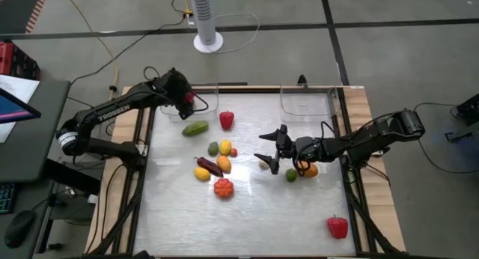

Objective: Sort produce into baskets
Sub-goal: Put the red tomato into the left transparent bin, then put the green cucumber into the right transparent bin

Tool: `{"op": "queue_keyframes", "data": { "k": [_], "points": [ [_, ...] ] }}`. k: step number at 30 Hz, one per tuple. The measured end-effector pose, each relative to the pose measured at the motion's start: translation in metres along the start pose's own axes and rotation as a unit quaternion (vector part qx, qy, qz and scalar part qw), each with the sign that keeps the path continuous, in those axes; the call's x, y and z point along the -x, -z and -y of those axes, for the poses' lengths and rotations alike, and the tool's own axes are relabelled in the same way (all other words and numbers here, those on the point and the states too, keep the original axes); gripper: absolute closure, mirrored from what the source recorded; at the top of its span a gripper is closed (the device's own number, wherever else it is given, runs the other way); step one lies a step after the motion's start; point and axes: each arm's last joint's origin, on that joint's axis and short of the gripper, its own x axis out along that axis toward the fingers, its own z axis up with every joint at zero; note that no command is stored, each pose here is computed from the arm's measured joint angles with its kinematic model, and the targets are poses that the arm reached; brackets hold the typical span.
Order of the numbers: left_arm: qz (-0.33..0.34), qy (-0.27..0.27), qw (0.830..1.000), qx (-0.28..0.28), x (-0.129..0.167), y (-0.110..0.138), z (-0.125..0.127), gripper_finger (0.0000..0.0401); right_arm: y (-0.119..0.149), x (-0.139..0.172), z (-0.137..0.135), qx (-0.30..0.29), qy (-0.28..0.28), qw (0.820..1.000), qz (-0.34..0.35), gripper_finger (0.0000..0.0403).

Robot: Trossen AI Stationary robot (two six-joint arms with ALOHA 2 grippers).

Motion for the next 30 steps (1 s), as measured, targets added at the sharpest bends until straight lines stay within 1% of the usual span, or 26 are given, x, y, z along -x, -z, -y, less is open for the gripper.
{"op": "queue_keyframes", "data": {
  "k": [4, 15, 16, 18, 20, 22, 24, 26, 28, 30],
  "points": [
    [-0.010, 0.004, 1.000, -0.008, 0.000, 0.002, 0.001, 0.0060, 0.000, 0.000, 0.000, 0.000, 0.000, 1.000, 0.000, 0.0020],
    [-0.036, 0.021, 0.999, -0.016, 0.001, 0.007, 0.003, 0.0058, 0.000, 0.000, 0.000, 0.000, 0.000, 1.000, 0.000, 0.0020],
    [-0.039, 0.035, 0.999, -0.014, 0.001, 0.008, 0.004, 0.0058, 0.000, 0.000, 0.000, 0.000, 0.000, 1.000, 0.000, 0.0020],
    [-0.047, 0.095, 0.994, -0.010, 0.002, 0.012, 0.009, 0.0058, 0.000, 0.000, 0.000, 0.000, 0.000, 1.000, 0.000, 0.0020],
    [-0.060, 0.158, 0.985, -0.007, 0.004, 0.015, 0.019, 0.0058, 0.000, 0.000, 0.000, 0.001, 0.000, 1.000, -0.002, 0.0020],
    [-0.080, 0.189, 0.978, -0.023, 0.003, 0.021, 0.034, 0.0058, 0.000, 0.000, 0.000, 0.001, 0.001, 1.000, -0.002, 0.0020],
    [-0.104, 0.196, 0.974, -0.049, -0.001, 0.032, 0.051, 0.0058, 0.000, 0.000, 0.000, 0.001, 0.001, 1.000, -0.002, 0.0020],
    [-0.113, 0.197, 0.971, -0.075, -0.005, 0.040, 0.067, 0.0058, 0.000, 0.000, 0.000, 0.001, 0.001, 1.000, -0.002, 0.0020],
    [-0.110, 0.197, 0.969, -0.101, -0.008, 0.047, 0.082, 0.0058, 0.000, 0.000, 0.000, 0.001, 0.001, 1.000, -0.002, 0.0020],
    [-0.103, 0.178, 0.969, -0.134, -0.008, 0.052, 0.095, 0.0058, 0.000, 0.000, 0.000, -0.002, 0.001, 1.000, -0.002, 0.0020]
  ]
}}
